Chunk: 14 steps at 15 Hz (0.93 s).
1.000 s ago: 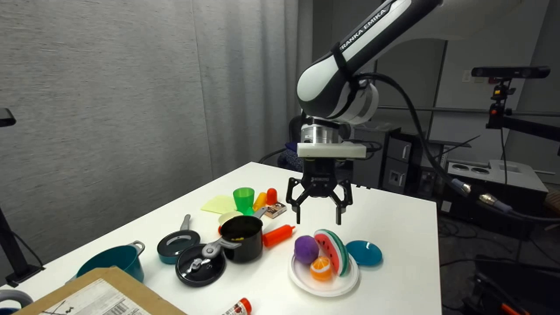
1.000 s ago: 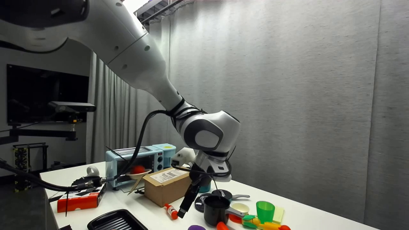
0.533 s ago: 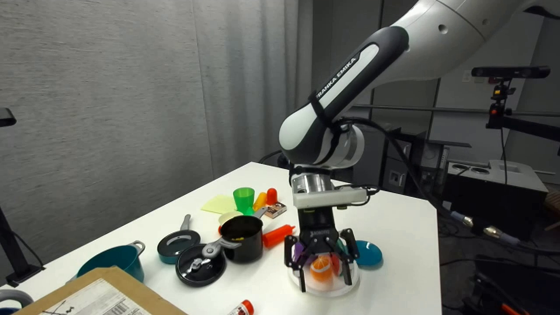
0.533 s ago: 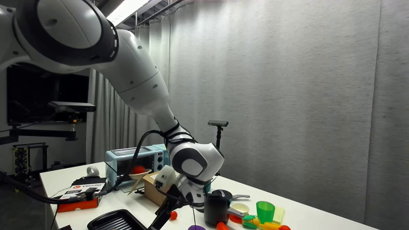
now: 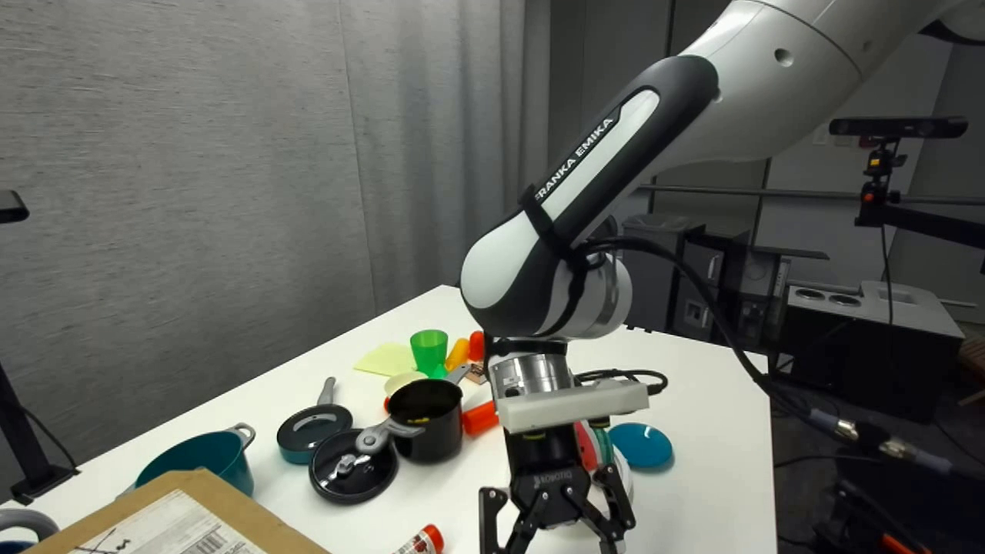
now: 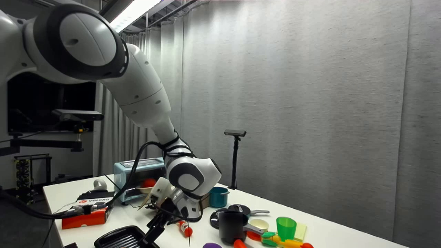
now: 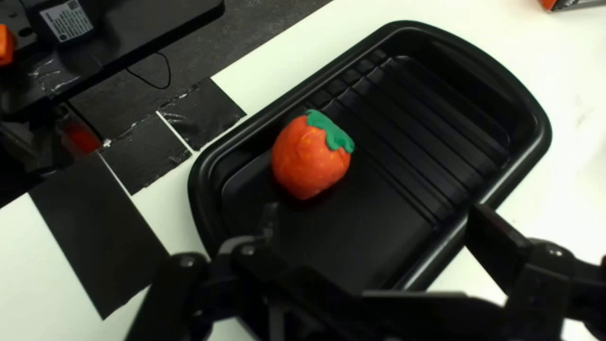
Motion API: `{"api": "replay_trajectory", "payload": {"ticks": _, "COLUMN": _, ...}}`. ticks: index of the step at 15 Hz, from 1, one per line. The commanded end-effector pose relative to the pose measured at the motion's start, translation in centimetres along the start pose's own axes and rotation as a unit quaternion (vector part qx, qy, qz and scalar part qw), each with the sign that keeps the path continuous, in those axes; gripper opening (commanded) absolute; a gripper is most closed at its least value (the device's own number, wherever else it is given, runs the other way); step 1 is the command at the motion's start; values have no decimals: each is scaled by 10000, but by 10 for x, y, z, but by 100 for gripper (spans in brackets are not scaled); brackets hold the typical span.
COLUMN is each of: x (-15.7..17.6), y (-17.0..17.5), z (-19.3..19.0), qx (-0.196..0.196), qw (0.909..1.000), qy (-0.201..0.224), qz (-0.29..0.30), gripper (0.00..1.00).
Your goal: Pick the stuffed fruits on the tray and put them on the plate
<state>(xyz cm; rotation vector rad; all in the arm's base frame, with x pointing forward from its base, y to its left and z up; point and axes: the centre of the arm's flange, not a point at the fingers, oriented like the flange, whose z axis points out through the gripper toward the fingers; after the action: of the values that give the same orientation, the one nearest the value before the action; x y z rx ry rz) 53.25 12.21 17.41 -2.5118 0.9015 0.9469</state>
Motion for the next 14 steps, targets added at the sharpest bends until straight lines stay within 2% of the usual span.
{"api": "replay_trajectory", "payload": {"ticks": 1, "x": -14, "y": 4, "z": 23, "qx": -306, "qw": 9990, "qy": 20, "qz": -316, "gripper": 100}}
{"api": "replay_trajectory", "payload": {"ticks": 7, "x": -17, "y": 9, "z": 45, "qx": -787, "qw": 9951, "qy": 172, "qz": -573, "gripper": 100}}
{"api": "replay_trajectory", "payload": {"ticks": 13, "x": -13, "y": 8, "z": 65, "qx": -953, "qw": 9930, "qy": 174, "qz": -670, "gripper": 100}}
{"api": "replay_trajectory", "payload": {"ticks": 14, "x": -13, "y": 8, "z": 66, "qx": -965, "qw": 9929, "qy": 168, "qz": -669, "gripper": 97}}
